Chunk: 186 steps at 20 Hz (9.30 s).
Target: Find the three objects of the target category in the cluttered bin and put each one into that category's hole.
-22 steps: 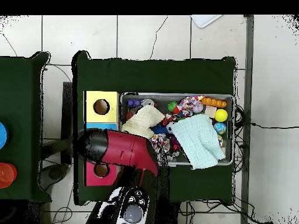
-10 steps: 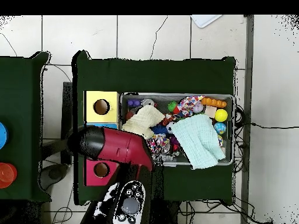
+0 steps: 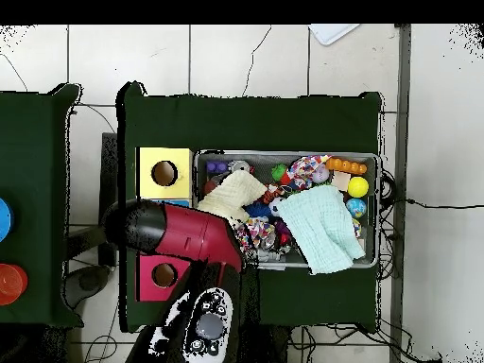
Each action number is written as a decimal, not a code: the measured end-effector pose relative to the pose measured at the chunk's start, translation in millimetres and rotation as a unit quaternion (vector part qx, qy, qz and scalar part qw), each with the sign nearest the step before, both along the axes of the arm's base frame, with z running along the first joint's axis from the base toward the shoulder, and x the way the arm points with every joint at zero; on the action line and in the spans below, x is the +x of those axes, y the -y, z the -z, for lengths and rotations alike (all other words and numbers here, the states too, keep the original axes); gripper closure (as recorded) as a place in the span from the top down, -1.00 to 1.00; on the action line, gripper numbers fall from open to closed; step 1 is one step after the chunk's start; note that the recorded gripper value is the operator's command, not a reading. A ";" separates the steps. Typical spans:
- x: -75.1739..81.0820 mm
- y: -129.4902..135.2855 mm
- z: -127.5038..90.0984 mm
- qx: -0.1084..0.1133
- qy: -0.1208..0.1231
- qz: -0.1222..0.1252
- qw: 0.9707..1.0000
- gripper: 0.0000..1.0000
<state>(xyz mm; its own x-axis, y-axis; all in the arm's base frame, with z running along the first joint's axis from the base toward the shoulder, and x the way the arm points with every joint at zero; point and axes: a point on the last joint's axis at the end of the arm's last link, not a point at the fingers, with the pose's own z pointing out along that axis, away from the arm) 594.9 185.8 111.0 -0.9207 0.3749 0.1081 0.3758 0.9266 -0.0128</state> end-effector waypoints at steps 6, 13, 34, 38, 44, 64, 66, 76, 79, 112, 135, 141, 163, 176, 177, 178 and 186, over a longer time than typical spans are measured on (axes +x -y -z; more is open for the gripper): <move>2.3 -3.8 0.2 0.001 0.002 -0.002 1.000 1.00; 7.3 -5.9 14.6 -0.004 -0.001 -0.007 1.000 1.00; 12.4 15.4 -59.7 0.035 -0.042 0.016 0.998 1.00; 18.0 36.2 -84.8 0.042 -0.031 0.033 0.998 1.00; 22.2 75.1 -106.0 0.042 -0.015 0.060 0.997 1.00; 64.1 303.9 -107.6 -0.069 0.100 0.069 0.990 1.00; 69.5 309.4 -108.7 -0.067 0.106 0.068 0.990 1.00; 124.7 314.0 -115.2 -0.068 0.157 0.029 0.985 1.00; 142.1 310.9 -118.6 -0.069 0.172 0.018 0.982 1.00; 180.1 145.2 -61.9 -0.026 0.100 -0.090 0.991 1.00; 155.7 153.1 3.3 -0.017 0.086 -0.055 0.995 1.00; 156.6 154.7 8.4 -0.017 0.093 -0.050 0.994 1.00; 130.4 120.2 72.9 -0.005 0.055 -0.041 0.998 1.00; 134.0 128.3 82.6 -0.012 0.075 -0.030 0.997 1.00; 132.8 137.0 92.6 -0.018 0.080 -0.026 0.996 1.00; 131.2 141.0 98.2 -0.020 0.080 -0.024 0.996 1.00; 109.1 151.4 140.0 -0.019 0.042 -0.011 0.999 1.00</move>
